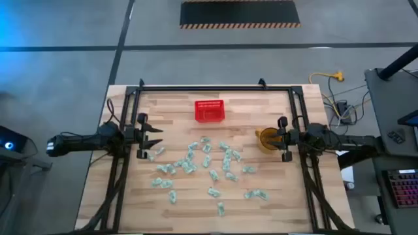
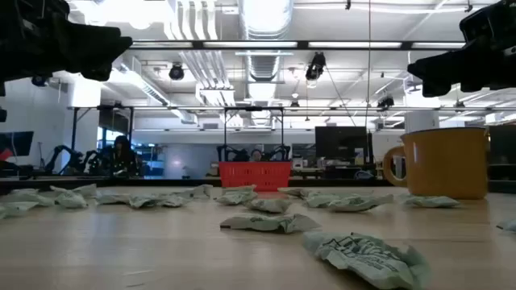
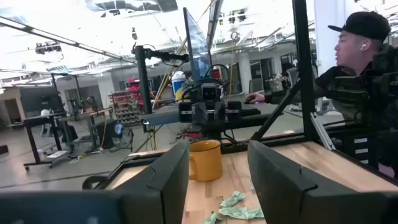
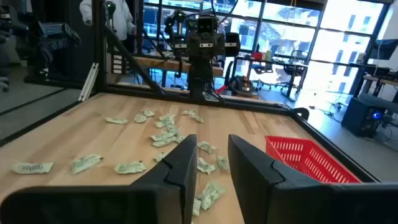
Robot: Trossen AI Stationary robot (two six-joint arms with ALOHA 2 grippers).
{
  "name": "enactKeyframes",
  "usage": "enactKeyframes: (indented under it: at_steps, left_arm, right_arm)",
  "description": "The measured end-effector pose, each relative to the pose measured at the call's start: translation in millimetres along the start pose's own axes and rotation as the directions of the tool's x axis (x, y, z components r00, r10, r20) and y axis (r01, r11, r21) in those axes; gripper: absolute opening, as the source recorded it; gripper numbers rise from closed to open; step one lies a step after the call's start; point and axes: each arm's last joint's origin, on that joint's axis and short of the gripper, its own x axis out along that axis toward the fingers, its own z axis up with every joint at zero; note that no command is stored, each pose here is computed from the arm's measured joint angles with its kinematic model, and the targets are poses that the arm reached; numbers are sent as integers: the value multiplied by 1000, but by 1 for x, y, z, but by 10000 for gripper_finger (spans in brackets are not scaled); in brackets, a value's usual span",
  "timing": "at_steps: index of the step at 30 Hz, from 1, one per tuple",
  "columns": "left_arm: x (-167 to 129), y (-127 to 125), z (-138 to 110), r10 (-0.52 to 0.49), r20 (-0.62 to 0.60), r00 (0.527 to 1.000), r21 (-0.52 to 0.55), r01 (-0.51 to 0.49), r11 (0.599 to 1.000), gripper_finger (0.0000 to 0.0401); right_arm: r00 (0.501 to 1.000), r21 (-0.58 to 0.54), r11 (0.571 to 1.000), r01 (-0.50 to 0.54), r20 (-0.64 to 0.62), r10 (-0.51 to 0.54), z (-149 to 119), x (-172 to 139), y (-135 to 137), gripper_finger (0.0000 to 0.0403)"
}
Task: Pick and place Stevia / Truvia into bins
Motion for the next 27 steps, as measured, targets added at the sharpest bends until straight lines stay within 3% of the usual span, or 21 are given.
enactKeyframes:
  at_steps: [27]
  left_arm:
    - [0, 0, 0, 0, 0, 1000, 0, 0, 1000, 148]
  right_arm:
    - [1000, 0, 1000, 0, 0, 0, 0, 0, 0, 68]
